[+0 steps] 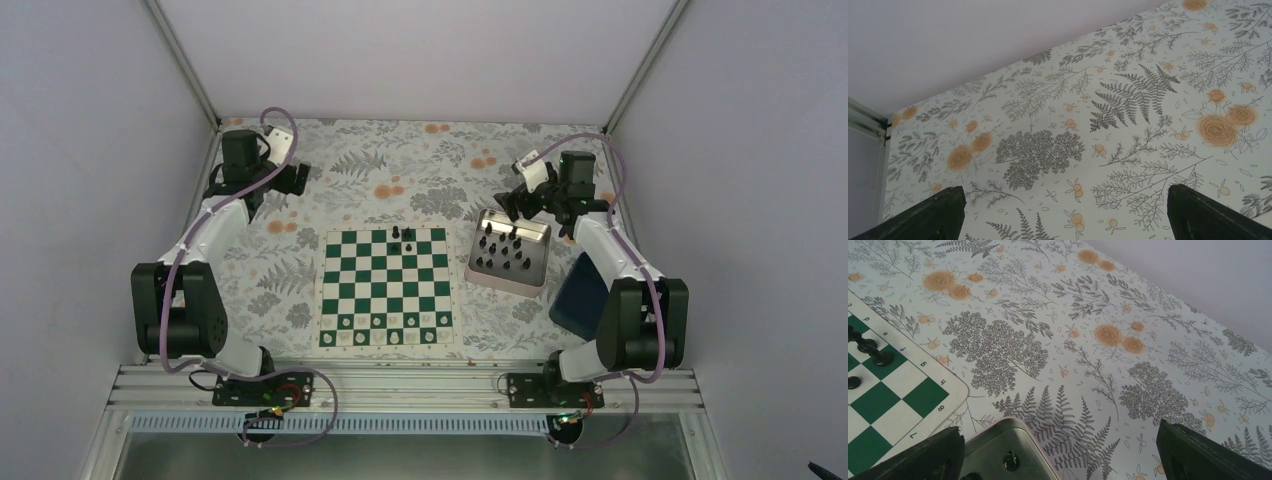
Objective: Set up the chess pieces on the board
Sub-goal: Pick up the chess piece from the storage box.
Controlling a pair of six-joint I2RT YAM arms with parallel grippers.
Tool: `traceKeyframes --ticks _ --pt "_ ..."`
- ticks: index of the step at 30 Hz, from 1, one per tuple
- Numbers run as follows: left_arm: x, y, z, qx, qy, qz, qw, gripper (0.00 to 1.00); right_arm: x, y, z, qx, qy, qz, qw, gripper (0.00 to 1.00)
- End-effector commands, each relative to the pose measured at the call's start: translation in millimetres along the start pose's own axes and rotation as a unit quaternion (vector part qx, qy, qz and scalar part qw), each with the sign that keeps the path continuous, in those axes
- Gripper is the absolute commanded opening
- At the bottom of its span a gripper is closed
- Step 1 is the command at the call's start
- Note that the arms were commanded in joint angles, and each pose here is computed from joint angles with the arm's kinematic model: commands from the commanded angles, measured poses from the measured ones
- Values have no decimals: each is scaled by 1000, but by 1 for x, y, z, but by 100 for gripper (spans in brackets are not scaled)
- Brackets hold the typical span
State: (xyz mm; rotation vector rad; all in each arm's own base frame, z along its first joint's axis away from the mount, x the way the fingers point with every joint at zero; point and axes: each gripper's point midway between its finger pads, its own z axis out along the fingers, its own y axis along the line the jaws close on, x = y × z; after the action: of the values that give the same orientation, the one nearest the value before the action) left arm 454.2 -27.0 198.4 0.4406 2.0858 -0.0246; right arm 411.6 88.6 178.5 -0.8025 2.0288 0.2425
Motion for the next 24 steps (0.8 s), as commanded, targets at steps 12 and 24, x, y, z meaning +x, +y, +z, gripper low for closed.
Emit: traceKeyframes --ticks 12,24 --pt "-13 -2 -3 9 -8 10 1000 100 20 23 7 -46 64 -41 996 68" --pt "-11 1 2 4 1 10 1000 100 71 40 42 -64 177 -24 982 41"
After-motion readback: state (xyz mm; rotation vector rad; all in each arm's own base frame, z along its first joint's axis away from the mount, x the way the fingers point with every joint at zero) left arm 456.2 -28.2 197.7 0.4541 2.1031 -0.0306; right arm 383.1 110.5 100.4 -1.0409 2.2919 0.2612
